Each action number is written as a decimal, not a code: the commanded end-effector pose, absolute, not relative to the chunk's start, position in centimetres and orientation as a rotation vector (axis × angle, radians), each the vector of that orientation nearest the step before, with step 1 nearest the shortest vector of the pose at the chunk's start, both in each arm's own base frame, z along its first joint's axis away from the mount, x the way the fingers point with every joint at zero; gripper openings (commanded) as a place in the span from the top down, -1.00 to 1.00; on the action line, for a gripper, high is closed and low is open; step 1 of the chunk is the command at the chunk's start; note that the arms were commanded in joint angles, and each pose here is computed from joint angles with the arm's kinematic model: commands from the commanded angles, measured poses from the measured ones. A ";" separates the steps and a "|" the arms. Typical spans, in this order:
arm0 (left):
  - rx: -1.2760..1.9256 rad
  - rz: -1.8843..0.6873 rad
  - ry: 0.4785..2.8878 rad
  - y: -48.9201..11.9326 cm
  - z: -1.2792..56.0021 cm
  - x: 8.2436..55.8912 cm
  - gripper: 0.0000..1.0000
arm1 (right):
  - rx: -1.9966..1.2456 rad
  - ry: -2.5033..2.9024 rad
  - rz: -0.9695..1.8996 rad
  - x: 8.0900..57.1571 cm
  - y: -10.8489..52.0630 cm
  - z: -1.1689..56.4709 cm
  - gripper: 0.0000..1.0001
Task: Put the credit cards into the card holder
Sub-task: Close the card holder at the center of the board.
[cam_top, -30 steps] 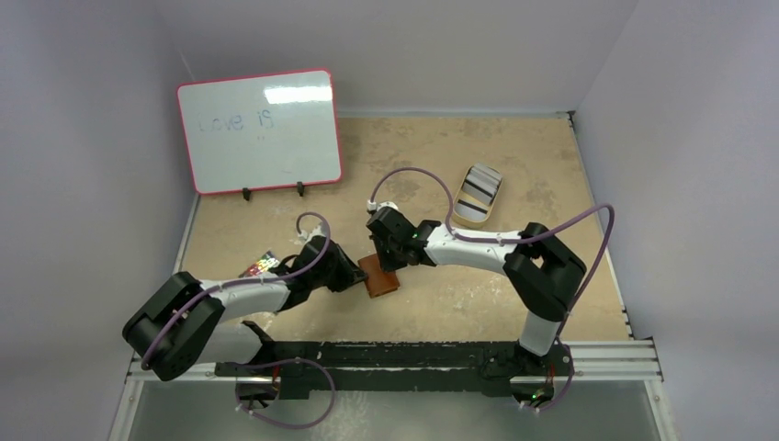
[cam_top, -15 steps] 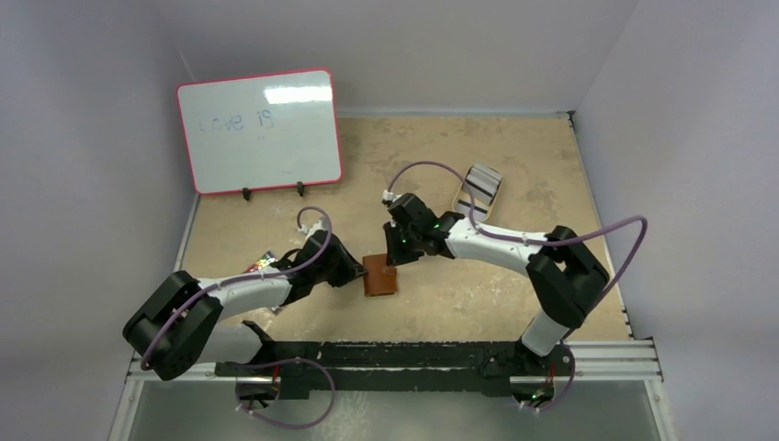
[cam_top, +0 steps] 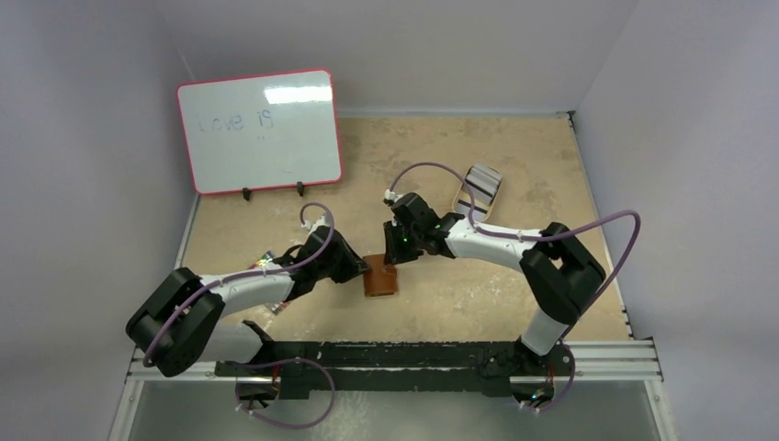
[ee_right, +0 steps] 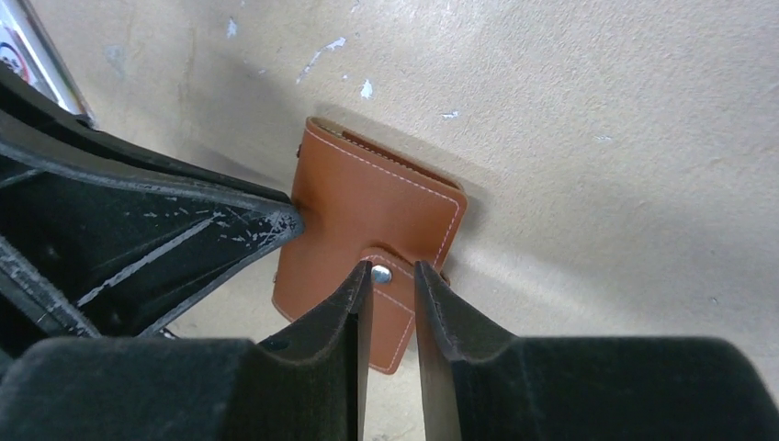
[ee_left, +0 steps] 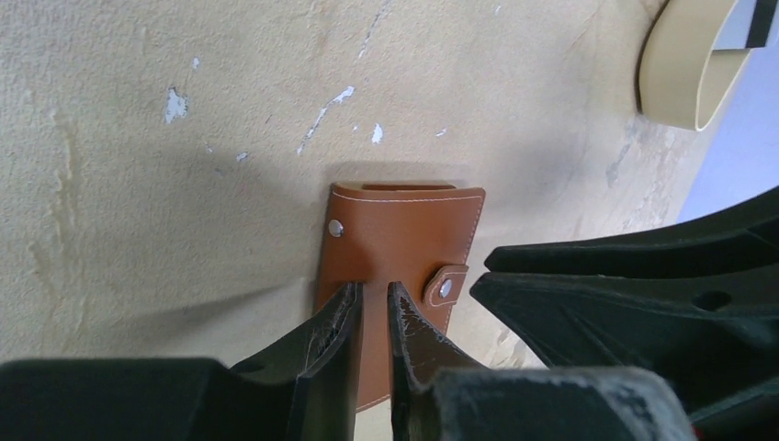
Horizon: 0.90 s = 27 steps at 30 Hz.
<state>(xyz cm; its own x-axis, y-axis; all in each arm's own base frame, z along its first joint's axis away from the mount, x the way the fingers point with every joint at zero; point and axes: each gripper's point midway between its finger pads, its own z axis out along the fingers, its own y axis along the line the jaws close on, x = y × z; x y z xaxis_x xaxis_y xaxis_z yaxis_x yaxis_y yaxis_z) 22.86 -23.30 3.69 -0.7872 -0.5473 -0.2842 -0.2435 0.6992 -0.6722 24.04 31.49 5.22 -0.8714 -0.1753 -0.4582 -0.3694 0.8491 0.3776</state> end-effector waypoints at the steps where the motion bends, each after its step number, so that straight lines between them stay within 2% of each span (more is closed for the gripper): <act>1: -0.599 -0.916 2.407 -23.9 4.1 23.5 0.70 | -0.467 2.591 0.708 24.2 32.7 4.7 0.48; 27: -0.612 -0.878 2.425 -23.5 2.8 23.4 0.70 | -0.560 2.613 0.792 22.0 33.6 4.0 0.53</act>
